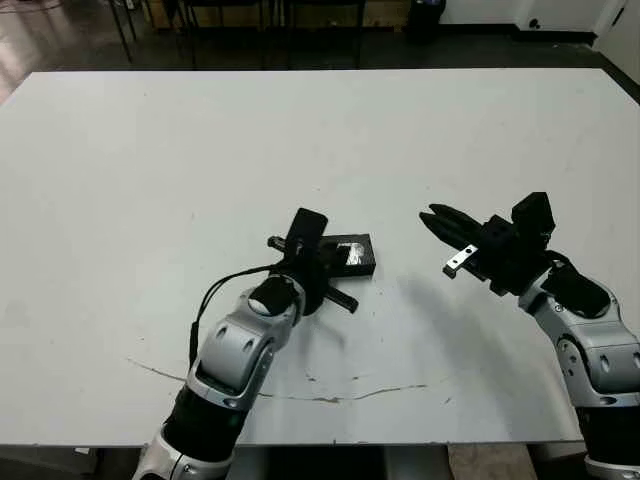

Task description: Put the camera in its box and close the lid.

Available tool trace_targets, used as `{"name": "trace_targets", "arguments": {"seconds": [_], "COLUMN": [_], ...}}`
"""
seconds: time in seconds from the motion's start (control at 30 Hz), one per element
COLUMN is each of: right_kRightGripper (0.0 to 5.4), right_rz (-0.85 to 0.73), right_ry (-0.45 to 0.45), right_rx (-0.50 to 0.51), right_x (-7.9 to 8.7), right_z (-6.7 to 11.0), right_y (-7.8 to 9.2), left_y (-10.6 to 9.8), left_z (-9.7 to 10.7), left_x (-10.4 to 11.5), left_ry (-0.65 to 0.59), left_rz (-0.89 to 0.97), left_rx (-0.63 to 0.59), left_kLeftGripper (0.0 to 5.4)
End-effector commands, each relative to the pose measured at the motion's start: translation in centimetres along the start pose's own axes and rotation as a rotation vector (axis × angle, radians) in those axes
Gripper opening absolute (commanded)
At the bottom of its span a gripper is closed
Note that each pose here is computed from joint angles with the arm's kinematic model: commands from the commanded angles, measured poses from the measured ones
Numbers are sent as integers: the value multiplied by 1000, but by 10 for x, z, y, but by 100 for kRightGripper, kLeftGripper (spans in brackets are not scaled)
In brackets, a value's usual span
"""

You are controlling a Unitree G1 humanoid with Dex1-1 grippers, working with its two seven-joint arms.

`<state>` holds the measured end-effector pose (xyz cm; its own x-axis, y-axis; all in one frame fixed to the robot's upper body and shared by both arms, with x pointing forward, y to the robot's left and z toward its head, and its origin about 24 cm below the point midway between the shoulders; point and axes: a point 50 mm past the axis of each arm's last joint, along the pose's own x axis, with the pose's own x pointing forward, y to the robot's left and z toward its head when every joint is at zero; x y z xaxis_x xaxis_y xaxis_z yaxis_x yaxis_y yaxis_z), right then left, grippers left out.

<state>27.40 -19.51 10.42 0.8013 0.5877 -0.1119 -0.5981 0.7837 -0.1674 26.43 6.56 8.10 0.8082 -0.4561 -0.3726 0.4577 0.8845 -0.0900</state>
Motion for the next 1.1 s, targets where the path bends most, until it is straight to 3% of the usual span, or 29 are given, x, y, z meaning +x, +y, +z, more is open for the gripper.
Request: {"name": "trace_targets", "arguments": {"seconds": [0.03, 0.23, 0.43, 0.73, 1.1], "right_kRightGripper": [0, 0, 0, 0, 0], "right_rz": [-14, -90, -124, -193, -305], "right_ry": [32, -2, -43, -76, -176], "right_rx": [20, 9, 19, 34, 9], "right_x": [-4, -2, 2, 9, 20], "right_z": [-5, -6, -7, 3, 8], "right_y": [-1, -1, -1, -7, -4], "left_y": [13, 42, 86, 117, 118], "left_z": [7, 44, 59, 35, 22], "left_x": [-18, -52, -75, -78, -70], "left_ry": [-62, -395, -586, -654, -671], "left_rz": [26, 152, 387, 558, 622], "left_rx": [35, 218, 230, 239, 150], "left_kLeftGripper": [2, 2, 2, 2, 2]}}
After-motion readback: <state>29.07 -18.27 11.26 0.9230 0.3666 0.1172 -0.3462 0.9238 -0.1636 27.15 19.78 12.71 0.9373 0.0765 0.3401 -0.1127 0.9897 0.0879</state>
